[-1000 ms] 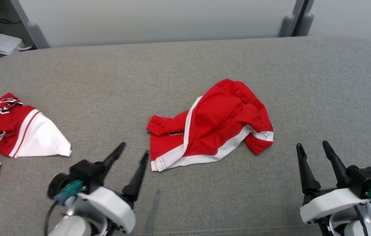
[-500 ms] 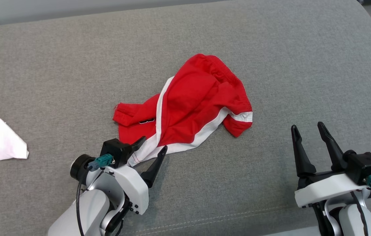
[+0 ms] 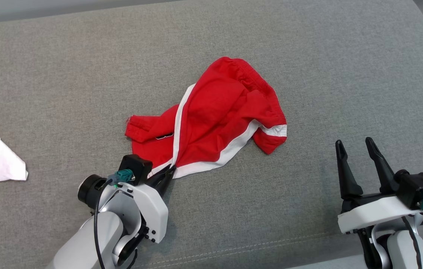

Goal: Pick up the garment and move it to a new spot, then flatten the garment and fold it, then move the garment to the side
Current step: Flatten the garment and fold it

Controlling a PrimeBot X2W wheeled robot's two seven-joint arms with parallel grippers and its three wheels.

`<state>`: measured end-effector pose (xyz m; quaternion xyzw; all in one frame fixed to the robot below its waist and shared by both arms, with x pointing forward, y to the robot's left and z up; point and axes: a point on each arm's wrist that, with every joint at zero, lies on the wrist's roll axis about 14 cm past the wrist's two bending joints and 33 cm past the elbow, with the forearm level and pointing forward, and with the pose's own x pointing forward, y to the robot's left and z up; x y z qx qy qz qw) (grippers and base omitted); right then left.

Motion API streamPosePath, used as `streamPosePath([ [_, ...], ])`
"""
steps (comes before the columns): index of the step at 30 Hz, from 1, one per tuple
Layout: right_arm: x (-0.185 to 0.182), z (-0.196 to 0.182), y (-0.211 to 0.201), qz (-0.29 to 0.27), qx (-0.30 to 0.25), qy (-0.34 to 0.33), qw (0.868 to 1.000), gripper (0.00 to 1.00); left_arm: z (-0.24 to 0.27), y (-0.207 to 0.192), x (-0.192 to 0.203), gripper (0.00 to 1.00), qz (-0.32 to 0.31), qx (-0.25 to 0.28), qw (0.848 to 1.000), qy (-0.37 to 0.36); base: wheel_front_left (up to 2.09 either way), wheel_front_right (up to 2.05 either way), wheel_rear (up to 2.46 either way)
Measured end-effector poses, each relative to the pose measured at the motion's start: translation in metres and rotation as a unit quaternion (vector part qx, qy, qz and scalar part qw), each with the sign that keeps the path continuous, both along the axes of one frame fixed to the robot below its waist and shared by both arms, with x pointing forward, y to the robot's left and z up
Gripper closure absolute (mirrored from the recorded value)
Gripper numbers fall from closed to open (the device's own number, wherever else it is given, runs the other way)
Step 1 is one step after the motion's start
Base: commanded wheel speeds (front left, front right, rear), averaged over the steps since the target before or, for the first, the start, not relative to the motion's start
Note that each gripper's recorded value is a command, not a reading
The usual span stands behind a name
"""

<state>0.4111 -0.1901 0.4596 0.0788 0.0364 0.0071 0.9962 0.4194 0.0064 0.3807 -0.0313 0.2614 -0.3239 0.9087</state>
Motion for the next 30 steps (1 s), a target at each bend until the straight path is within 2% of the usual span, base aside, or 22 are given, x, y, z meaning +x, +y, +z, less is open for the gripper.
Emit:
streamPosePath([
  [8,0.002,-0.002,0.003,0.004,0.003,0.001,1.0,0.0,0.007,0.014,0.001,1.0,-0.007,0.03,1.0,0.002,0.0,0.0,0.0],
  [15,0.007,-0.002,0.006,0.007,0.007,-0.001,1.0,0.0,0.064,0.027,0.054,1.0,-0.053,0.061,0.996,-0.033,0.0,0.0,0.0],
  [20,0.01,0.002,0.005,0.006,0.014,-0.008,1.0,0.0,0.082,0.034,0.086,1.0,-0.053,0.063,0.996,0.023,0.0,0.0,0.0],
  [24,0.006,-0.003,0.0,0.0,0.017,-0.001,1.0,0.0,0.07,0.047,0.105,1.0,-0.036,0.072,0.992,0.096,0.0,0.0,0.0],
  [30,-0.002,-0.008,-0.021,-0.031,0.015,0.01,0.999,0.0,0.052,0.053,0.131,1.0,-0.021,0.085,0.984,0.156,0.0,0.0,0.0],
])
